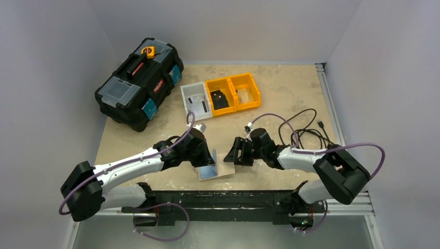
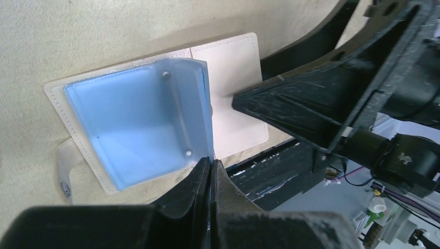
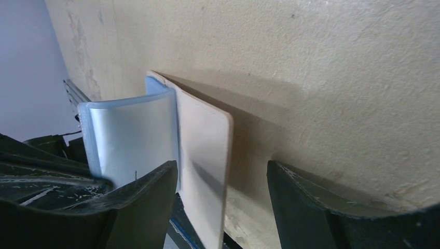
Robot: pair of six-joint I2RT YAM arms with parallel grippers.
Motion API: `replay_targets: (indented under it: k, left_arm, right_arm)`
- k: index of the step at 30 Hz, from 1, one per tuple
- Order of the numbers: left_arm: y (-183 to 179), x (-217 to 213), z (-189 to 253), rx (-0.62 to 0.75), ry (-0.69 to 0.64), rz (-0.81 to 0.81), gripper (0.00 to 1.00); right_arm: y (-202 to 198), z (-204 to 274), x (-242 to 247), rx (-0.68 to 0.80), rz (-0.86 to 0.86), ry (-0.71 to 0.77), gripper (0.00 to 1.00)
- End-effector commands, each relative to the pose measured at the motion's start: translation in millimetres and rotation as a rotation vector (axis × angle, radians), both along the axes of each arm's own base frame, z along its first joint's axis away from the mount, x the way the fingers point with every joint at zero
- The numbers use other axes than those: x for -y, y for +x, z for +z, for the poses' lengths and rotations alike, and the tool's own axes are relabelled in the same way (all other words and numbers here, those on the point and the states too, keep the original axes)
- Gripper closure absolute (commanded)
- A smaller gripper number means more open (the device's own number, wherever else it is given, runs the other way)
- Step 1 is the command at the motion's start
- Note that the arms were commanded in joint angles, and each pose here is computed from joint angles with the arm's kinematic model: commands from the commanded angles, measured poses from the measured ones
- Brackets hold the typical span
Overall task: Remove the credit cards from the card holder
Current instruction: Close the card holder at the center of the board.
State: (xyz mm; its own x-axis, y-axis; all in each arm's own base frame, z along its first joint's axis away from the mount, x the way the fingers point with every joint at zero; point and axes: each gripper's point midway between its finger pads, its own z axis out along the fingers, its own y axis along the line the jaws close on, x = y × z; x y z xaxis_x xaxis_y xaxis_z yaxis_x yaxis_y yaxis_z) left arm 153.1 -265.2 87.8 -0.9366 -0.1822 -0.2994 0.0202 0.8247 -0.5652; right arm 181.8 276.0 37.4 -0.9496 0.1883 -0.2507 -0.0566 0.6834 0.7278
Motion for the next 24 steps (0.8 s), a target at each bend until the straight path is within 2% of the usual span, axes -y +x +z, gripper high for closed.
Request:
replay_targets:
  k: [1,3,5,11,13,17,21,24]
  left_arm:
    - [6.7,9.9,25.1,0.037,-0.102,0.013,1.00]
    - [6.7,8.9,25.9,0.037,-0.101,0.013,1.00]
    - [6.5,7.5,24.3,0.035,-0.096,0.014,1.00]
    - [4.0,1.0,12.1,0.018,-0.071,0.022,1.00]
    - [2.7,-3.6,4.9,0.006,-0.046,0.024,1.00]
    - [-0.2,-13.2,-8.4,-0.011,0.012,0.027,0.99]
    - [0.0,-23.3,-14.6,-0.007,0.062,0.037,0.76]
    - [2.4,-34.7,-18.1,0.009,0.119,0.056,0.66]
  right_arm:
    - [-3.0,3.5,-10.0,-0.002,0.013,0.060,0.37]
    - [-3.4,2.5,-11.1,-0.009,0.012,0.066,0.41]
    - [-3.3,3.0,-11.8,-0.012,0.007,0.072,0.49]
    - [1.5,12.8,-12.3,0.006,-0.016,0.088,0.90]
    - [3.1,19.3,-12.0,0.024,-0.021,0.092,0.98]
    - [6.6,28.2,-8.0,0.058,-0.031,0.075,1.00]
    - [9.2,31.9,-0.3,0.085,-0.037,0.020,1.00]
    - [10.8,36.0,7.0,0.109,-0.040,-0.025,1.00]
